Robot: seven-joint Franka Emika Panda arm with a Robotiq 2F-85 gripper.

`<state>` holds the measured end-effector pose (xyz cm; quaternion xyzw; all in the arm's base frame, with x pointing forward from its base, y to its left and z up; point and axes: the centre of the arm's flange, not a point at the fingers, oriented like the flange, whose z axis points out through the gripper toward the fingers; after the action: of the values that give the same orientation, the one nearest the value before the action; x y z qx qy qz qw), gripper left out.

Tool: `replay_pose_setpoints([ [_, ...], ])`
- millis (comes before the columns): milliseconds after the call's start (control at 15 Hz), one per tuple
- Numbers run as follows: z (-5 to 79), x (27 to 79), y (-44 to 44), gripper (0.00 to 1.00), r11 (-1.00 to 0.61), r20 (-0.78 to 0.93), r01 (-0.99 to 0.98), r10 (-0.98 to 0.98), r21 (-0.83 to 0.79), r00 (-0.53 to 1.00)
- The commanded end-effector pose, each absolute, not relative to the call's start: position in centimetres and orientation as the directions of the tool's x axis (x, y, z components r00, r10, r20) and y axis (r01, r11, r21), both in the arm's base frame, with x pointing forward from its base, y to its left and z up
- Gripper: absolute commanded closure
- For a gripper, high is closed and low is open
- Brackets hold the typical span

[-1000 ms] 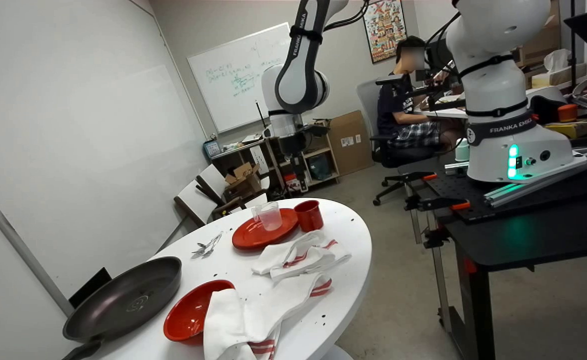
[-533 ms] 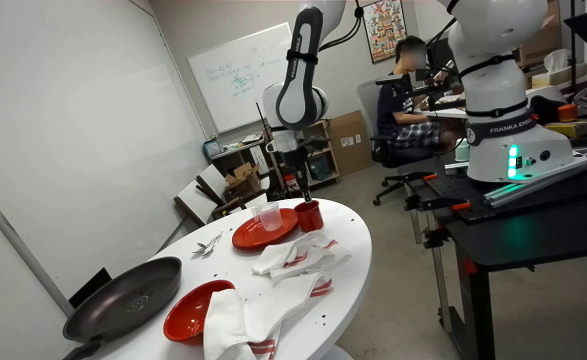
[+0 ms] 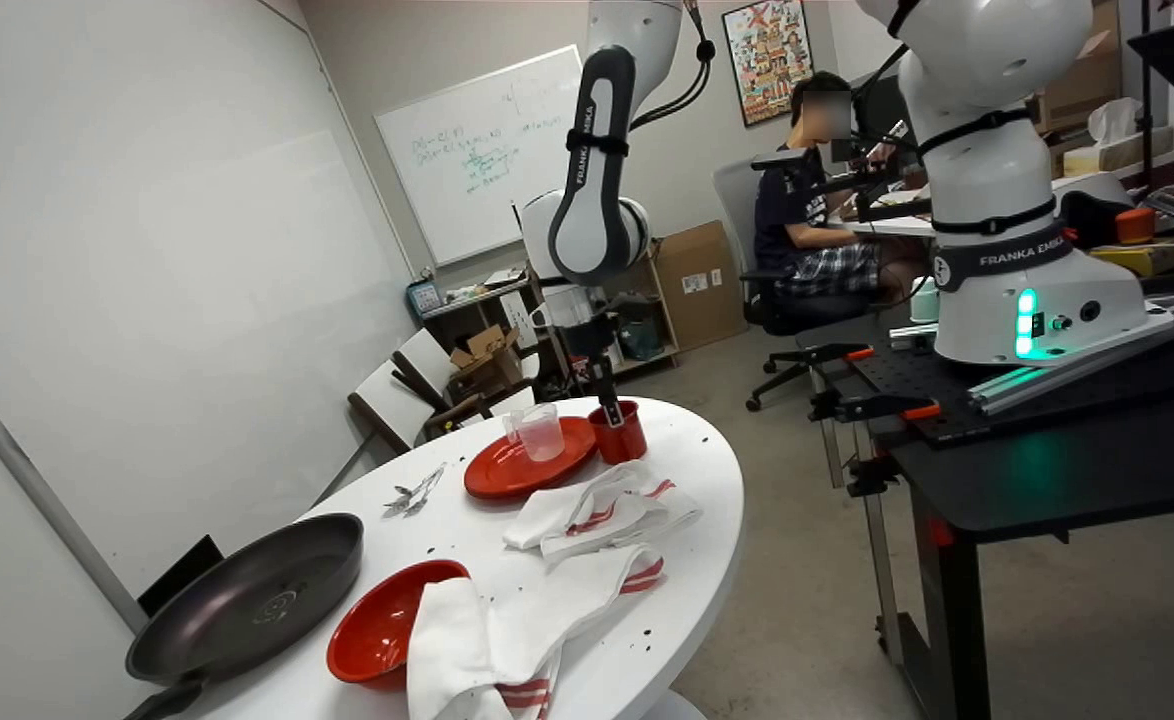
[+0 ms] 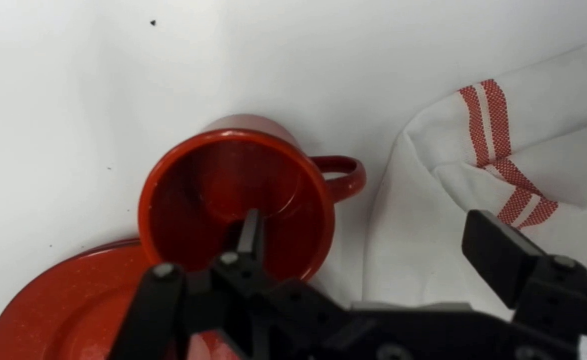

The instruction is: Put the red mug on top of the red and white towel on the right

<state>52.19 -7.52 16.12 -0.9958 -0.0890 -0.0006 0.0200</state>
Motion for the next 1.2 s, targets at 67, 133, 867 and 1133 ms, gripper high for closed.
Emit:
replay_pose_setpoints([
  [67,14.1,53.9,-7.6,0.00,-0.984,0.002,0.175,0.175,-0.037,0.985],
  [133,13.8,54.0,-7.6,0.00,-0.985,-0.003,0.171,0.172,-0.037,0.985],
  [867,12.4,53.8,-7.8,0.94,-0.990,-0.035,0.132,0.134,-0.042,0.990],
  [1133,12.6,53.8,-8.0,0.98,-0.992,-0.033,0.122,0.123,-0.037,0.992],
])
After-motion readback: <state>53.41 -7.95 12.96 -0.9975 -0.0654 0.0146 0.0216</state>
